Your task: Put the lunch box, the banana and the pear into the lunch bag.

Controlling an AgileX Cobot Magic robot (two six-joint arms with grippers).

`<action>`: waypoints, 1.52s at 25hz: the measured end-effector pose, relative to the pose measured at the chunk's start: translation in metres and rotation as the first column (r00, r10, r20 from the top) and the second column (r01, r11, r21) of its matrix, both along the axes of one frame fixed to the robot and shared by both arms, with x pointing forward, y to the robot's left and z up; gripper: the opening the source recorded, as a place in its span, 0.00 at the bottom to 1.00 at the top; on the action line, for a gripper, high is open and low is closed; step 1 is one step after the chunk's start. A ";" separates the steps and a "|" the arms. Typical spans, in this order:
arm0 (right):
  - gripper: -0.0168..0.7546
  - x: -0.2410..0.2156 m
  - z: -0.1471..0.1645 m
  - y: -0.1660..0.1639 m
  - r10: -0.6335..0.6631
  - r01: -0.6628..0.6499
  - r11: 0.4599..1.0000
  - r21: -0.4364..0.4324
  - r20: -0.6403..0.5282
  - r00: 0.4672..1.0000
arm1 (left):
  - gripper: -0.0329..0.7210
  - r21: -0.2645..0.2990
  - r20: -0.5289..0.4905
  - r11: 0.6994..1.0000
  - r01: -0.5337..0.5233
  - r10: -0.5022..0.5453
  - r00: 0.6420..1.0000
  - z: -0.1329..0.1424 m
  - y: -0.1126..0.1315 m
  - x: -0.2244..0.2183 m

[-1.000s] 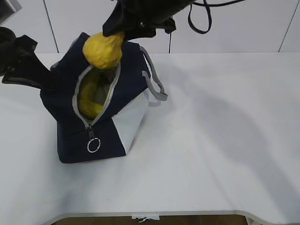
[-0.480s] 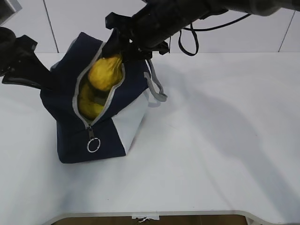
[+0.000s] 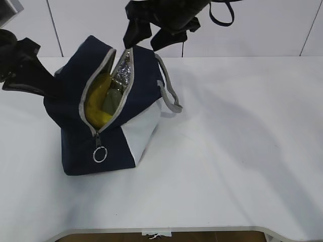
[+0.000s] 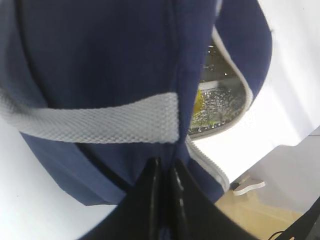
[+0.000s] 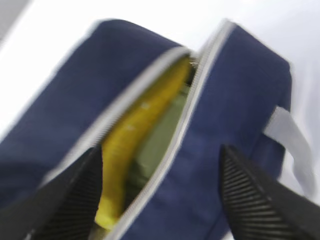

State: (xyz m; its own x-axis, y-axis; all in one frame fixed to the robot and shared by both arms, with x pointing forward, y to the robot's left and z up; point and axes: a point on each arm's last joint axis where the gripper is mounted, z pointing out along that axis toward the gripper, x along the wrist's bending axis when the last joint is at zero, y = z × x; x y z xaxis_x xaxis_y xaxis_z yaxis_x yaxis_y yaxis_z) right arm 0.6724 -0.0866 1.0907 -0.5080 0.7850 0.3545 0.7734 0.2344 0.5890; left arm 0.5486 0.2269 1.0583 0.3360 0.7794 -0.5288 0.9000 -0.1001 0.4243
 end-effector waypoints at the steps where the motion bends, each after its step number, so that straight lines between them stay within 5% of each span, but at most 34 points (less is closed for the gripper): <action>1: 0.74 0.000 -0.002 -0.002 -0.012 0.011 1.000 -0.029 -0.008 1.000 | 0.04 0.000 0.000 1.000 0.000 0.000 1.000 0.000 0.000 0.000; 13: 0.72 0.012 -0.056 -0.002 -0.036 0.015 0.992 -0.125 -0.170 0.985 | 0.04 0.000 0.000 1.000 0.000 0.000 1.000 0.000 0.000 0.000; 15: 0.65 0.012 -0.056 -0.002 -0.036 0.014 0.992 -0.126 -0.173 0.984 | 0.04 0.000 0.000 1.000 0.000 0.000 1.000 0.000 0.000 0.000; 21: 0.07 0.009 -0.056 -0.004 -0.026 -0.006 0.987 -0.161 -0.192 0.981 | 0.04 -0.023 -0.008 1.000 0.000 0.000 1.000 0.001 -0.002 -0.001; 27: 0.03 0.006 -0.033 -0.012 -0.037 0.001 0.974 -0.228 -0.156 0.987 | 0.04 -0.185 -0.015 0.982 -0.020 0.018 1.000 0.011 -0.020 0.000; 38: 0.02 -0.011 0.019 -0.032 -0.108 0.093 0.948 -0.303 -0.033 0.994 | 0.04 -0.315 0.011 0.949 -0.011 0.015 1.000 -0.003 -0.095 0.005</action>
